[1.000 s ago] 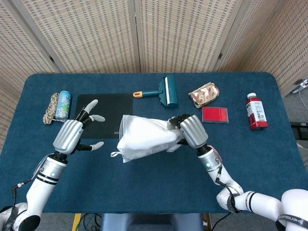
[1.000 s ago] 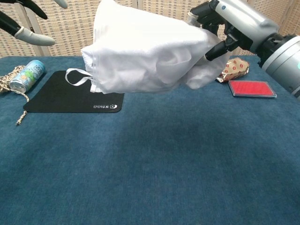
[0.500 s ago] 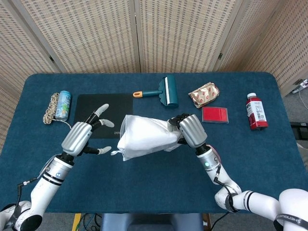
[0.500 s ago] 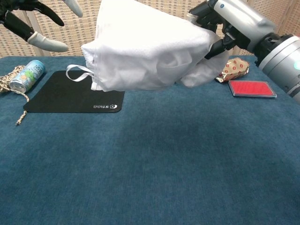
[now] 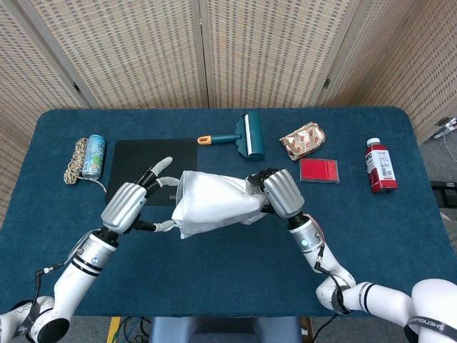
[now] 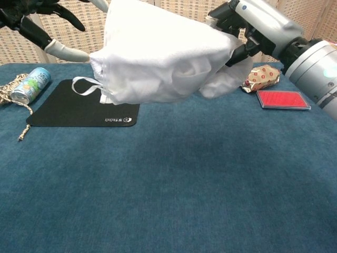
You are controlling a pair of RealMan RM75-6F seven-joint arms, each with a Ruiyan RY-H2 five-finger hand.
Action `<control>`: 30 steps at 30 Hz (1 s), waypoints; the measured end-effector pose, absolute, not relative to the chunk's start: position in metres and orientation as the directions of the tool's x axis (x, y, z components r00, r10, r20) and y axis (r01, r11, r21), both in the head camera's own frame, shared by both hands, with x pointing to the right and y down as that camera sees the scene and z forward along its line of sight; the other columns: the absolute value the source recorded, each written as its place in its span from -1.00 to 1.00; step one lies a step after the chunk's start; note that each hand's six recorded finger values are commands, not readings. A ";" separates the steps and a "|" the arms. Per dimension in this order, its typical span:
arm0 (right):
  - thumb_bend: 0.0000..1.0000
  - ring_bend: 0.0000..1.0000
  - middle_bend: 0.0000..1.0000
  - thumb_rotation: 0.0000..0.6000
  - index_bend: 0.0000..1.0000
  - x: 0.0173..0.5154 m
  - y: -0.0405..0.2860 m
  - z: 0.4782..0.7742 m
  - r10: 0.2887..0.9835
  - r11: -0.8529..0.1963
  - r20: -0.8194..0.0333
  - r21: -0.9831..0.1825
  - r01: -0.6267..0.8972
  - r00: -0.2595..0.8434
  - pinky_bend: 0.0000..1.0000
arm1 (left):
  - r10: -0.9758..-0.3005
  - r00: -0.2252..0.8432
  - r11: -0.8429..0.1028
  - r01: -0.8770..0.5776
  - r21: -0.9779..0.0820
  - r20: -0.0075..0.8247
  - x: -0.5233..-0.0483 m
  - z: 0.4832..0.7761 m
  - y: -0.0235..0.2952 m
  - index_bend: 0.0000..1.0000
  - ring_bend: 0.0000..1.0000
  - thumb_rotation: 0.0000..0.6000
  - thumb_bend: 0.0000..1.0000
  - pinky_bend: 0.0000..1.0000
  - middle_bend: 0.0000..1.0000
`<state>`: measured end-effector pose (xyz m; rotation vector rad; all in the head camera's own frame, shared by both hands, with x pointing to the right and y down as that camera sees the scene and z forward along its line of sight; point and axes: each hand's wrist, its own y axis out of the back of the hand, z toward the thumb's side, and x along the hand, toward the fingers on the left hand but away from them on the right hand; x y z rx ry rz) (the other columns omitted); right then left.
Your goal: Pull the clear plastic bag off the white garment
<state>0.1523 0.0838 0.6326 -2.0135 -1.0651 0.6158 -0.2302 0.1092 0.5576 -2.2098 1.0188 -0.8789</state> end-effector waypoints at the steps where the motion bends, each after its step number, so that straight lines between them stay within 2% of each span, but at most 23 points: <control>1: 0.19 0.36 0.51 1.00 0.39 0.152 0.084 0.633 0.842 -0.361 -0.061 -0.801 0.477 0.535 0.35 | -0.800 0.502 -0.564 -0.441 -0.698 0.330 -0.229 0.558 0.109 -0.48 -1.00 1.00 -0.76 -0.58 -1.00; 19: 0.19 0.36 0.51 1.00 0.39 0.142 0.084 0.629 0.835 -0.364 -0.043 -0.790 0.493 0.548 0.35 | -0.785 0.524 -0.576 -0.421 -0.700 0.331 -0.213 0.562 0.110 -0.46 -1.00 1.00 -0.85 -0.58 -1.00; 30: 0.19 0.36 0.51 1.00 0.39 0.137 0.085 0.626 0.831 -0.367 -0.031 -0.781 0.505 0.556 0.35 | -0.791 0.521 -0.562 -0.410 -0.719 0.321 -0.209 0.562 0.108 -0.30 -1.00 1.00 -0.86 -0.58 -1.00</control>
